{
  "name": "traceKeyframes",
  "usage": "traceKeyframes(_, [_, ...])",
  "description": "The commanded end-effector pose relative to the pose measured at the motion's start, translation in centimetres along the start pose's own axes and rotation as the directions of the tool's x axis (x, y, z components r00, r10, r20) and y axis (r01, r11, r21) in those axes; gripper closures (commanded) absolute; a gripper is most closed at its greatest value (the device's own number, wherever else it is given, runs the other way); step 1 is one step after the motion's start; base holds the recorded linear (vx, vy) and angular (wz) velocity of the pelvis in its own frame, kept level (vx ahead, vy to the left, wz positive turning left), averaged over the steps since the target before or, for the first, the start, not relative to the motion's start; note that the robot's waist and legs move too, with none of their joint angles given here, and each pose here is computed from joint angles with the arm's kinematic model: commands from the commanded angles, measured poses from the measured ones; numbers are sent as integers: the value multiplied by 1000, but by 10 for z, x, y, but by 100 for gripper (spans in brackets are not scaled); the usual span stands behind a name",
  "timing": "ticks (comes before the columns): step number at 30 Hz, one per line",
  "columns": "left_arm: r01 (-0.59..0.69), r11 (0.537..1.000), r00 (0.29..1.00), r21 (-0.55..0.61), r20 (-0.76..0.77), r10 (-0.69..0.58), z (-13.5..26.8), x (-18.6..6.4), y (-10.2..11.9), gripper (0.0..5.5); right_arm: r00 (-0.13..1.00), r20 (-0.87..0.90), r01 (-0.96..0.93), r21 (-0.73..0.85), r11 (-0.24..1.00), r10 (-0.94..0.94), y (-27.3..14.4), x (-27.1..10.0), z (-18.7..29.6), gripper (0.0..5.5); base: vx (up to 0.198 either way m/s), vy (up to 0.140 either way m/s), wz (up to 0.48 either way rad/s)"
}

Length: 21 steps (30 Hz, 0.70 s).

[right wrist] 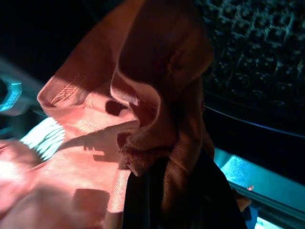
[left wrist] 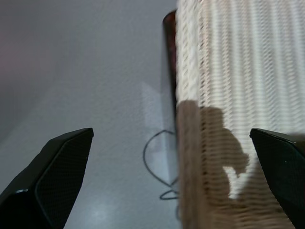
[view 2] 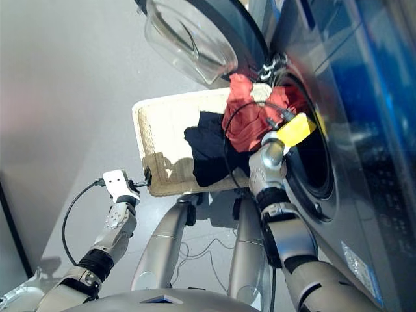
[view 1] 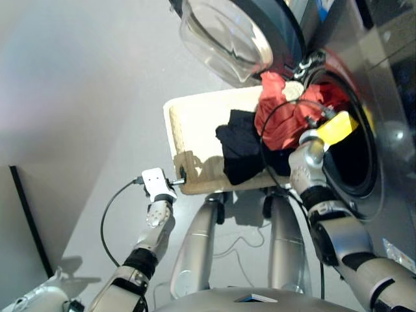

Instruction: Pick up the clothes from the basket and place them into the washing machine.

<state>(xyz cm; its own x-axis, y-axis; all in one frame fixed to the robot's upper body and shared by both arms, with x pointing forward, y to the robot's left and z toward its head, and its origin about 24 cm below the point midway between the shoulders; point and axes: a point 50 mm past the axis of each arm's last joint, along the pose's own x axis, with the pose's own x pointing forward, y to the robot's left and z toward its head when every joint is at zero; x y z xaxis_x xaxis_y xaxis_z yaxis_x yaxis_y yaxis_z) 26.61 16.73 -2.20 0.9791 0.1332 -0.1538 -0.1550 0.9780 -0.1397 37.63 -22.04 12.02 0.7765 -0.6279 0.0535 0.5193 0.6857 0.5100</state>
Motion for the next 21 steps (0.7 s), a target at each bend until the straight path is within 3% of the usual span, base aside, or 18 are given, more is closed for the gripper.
traceKeyframes(1, [5,999,998,48,68,-8,11,2,7,0,992,119,16,159,987,-35,7,13,35,550,0,0,0])
traceKeyframes(3, [0,999,999,37,51,-2,8,3,6,0,981,174,34,286,958,-87,15,25,66,550,0,0,0])
traceKeyframes(7, [10,999,998,40,64,-12,12,5,6,0,946,303,12,315,949,-112,20,42,120,550,-16,-5,-139])
traceKeyframes(14, [6,999,999,47,44,-8,7,5,9,0,704,676,-110,408,906,-219,1,38,261,550,-15,-25,-138])
traceKeyframes(17, [-24,998,1000,54,7,24,0,4,13,0,654,677,-75,503,861,-338,-19,35,273,550,0,0,0])
traceKeyframes(20, [-30,998,1000,60,6,30,-1,6,13,0,700,632,29,440,897,-333,-29,45,247,550,0,0,0])
traceKeyframes(21, [-26,998,1000,57,10,25,0,7,11,0,732,601,60,412,909,-321,-31,50,233,444,0,0,0])
